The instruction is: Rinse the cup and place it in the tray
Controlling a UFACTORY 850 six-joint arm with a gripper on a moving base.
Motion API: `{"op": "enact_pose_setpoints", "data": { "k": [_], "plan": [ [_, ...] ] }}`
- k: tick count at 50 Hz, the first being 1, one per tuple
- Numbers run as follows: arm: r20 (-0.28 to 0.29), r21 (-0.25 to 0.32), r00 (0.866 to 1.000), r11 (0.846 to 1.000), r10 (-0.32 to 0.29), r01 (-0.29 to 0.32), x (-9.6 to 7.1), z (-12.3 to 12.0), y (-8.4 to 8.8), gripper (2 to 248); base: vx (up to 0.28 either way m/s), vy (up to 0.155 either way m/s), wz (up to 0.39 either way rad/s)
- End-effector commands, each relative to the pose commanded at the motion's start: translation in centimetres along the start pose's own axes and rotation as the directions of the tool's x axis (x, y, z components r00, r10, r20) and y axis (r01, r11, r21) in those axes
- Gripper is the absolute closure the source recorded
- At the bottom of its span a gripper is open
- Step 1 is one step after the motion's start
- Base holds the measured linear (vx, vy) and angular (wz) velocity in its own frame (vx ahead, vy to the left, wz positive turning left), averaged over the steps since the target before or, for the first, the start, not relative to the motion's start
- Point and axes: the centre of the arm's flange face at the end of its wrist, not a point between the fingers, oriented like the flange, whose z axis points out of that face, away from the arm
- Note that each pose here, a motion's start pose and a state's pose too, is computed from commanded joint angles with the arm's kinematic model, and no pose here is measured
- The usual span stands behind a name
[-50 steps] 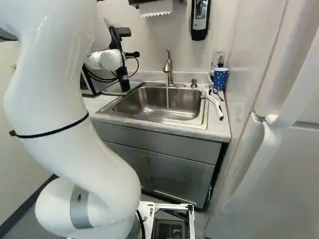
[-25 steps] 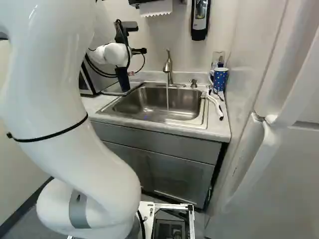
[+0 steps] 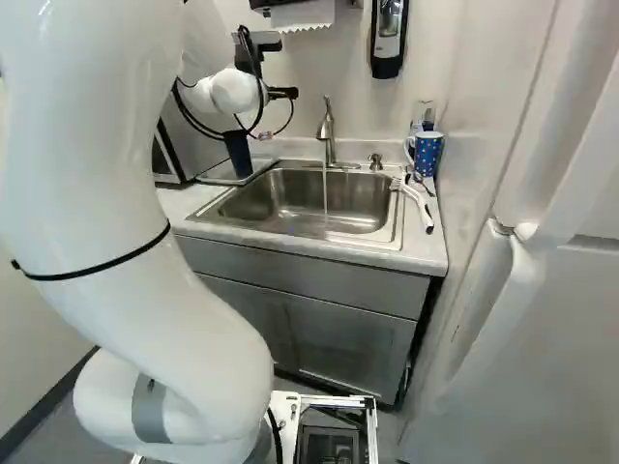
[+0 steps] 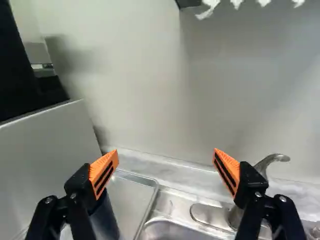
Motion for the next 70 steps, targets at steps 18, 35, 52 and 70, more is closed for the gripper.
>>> {"op": "enact_pose_setpoints", "data": {
  "k": [18, 35, 52, 70],
  "plan": [
    [-0.007, -0.047, 1.0, 0.999, 0.003, -0.004, 1.8, 1.3, 2.7, 3, 0.0, 0.0, 0.0],
    [0.007, -0.087, 1.0, 0.996, 0.008, -0.007, 3.3, 3.1, 5.2, 3, 0.0, 0.0, 0.0],
    [0.046, -0.123, 0.999, 0.992, 0.016, -0.01, 3.7, 3.6, 7.4, 3, 0.0, 0.0, 0.0],
    [0.095, -0.127, 0.995, 0.992, 0.022, -0.01, 3.2, 3.7, 7.6, 3, 0.0, 0.0, 0.0]
  ]
}}
